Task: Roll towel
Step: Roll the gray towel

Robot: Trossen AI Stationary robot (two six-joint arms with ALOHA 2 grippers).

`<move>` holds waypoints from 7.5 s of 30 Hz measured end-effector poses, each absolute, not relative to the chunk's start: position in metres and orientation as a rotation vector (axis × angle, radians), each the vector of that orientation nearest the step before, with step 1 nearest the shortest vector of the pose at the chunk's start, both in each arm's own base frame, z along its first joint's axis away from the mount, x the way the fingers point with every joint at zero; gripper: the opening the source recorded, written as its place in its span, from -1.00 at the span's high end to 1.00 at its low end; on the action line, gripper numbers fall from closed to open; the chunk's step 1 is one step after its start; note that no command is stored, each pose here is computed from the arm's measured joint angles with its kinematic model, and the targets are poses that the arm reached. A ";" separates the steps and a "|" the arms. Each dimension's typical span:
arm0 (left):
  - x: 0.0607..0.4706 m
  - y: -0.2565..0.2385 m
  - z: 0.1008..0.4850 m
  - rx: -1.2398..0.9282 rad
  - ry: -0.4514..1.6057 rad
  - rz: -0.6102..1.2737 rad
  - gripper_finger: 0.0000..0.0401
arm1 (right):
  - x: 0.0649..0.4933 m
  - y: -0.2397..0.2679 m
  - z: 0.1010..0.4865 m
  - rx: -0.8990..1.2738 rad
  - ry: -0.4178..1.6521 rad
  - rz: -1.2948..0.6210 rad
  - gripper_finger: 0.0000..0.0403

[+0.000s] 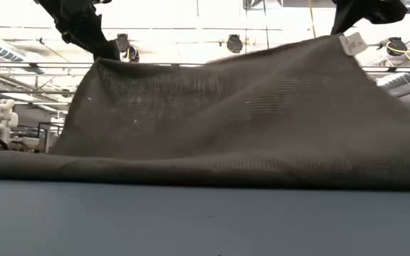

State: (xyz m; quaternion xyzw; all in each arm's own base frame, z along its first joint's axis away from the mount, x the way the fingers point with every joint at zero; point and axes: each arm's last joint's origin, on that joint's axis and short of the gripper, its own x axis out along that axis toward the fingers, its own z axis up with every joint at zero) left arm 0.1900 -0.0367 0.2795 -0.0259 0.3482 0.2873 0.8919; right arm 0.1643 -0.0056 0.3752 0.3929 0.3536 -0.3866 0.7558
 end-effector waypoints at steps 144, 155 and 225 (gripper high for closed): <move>0.212 0.038 0.189 0.131 1.044 0.930 0.56 | 0.240 -0.080 0.201 0.660 0.889 -1.296 1.00; 0.202 0.053 0.222 0.079 1.025 1.001 0.27 | 0.241 -0.080 0.201 0.657 0.883 -1.294 1.00; 0.227 0.018 0.223 -0.789 0.793 0.232 0.26 | 0.241 0.033 0.142 0.877 1.028 -0.627 0.48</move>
